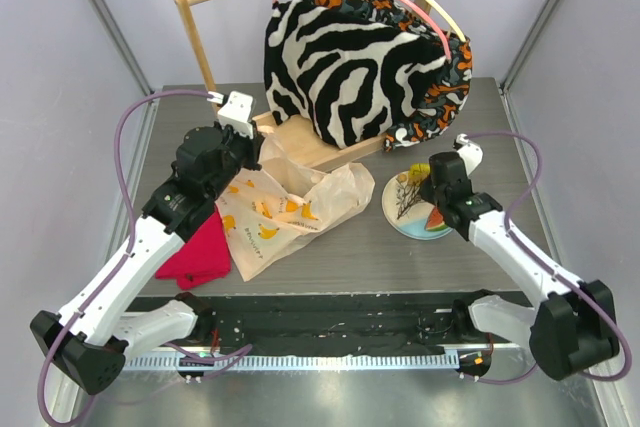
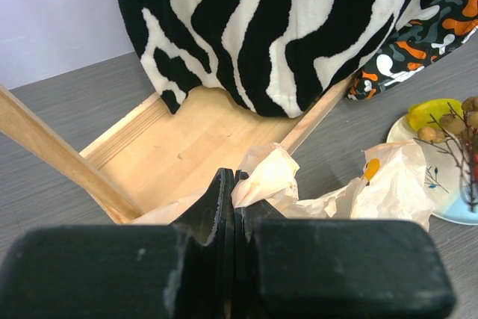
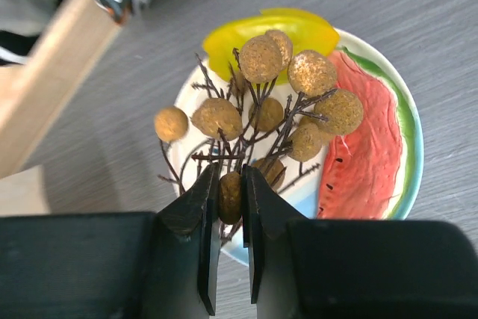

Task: Place the fruits into the plastic bag

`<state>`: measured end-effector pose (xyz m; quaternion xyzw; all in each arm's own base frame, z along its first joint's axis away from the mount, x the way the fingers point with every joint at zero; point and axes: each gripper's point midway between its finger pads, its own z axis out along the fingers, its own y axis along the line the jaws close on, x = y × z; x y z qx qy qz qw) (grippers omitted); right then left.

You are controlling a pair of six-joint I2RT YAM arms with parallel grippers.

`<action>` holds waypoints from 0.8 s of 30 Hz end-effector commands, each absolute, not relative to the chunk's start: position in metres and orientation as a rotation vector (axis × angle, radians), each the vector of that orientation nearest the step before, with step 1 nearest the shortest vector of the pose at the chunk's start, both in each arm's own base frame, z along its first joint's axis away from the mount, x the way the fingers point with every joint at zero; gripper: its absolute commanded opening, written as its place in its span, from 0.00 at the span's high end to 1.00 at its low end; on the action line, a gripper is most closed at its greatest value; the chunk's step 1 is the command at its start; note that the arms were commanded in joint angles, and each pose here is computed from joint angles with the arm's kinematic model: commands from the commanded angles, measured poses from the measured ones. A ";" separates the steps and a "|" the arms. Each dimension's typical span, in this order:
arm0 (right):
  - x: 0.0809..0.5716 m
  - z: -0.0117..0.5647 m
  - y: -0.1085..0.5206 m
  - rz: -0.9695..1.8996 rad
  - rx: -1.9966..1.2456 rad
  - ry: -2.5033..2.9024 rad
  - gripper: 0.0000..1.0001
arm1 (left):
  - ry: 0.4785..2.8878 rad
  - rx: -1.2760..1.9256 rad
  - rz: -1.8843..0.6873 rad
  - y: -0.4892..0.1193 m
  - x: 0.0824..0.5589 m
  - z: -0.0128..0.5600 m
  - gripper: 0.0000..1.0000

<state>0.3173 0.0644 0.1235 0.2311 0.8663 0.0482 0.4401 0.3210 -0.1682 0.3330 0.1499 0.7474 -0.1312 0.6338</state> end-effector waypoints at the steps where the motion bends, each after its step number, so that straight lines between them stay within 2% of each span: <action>1: 0.316 0.152 0.066 0.194 0.576 2.073 0.99 | 1.649 0.323 -0.328 -0.168 0.318 0.351 1.00; 7: 0.311 0.185 0.080 0.310 0.503 2.045 0.99 | 1.652 0.321 -0.330 -0.169 0.319 0.350 1.00; 11: 0.314 0.251 0.126 0.625 0.281 1.866 0.99 | 1.654 0.325 -0.340 -0.171 0.318 0.349 1.00; 16: 0.291 0.333 0.176 0.832 -0.037 1.614 0.99 | 1.654 0.322 -0.335 -0.170 0.319 0.349 1.00; 24: 0.276 0.379 0.242 0.992 -0.267 1.459 0.99 | 1.657 0.327 -0.339 -0.171 0.319 0.348 1.00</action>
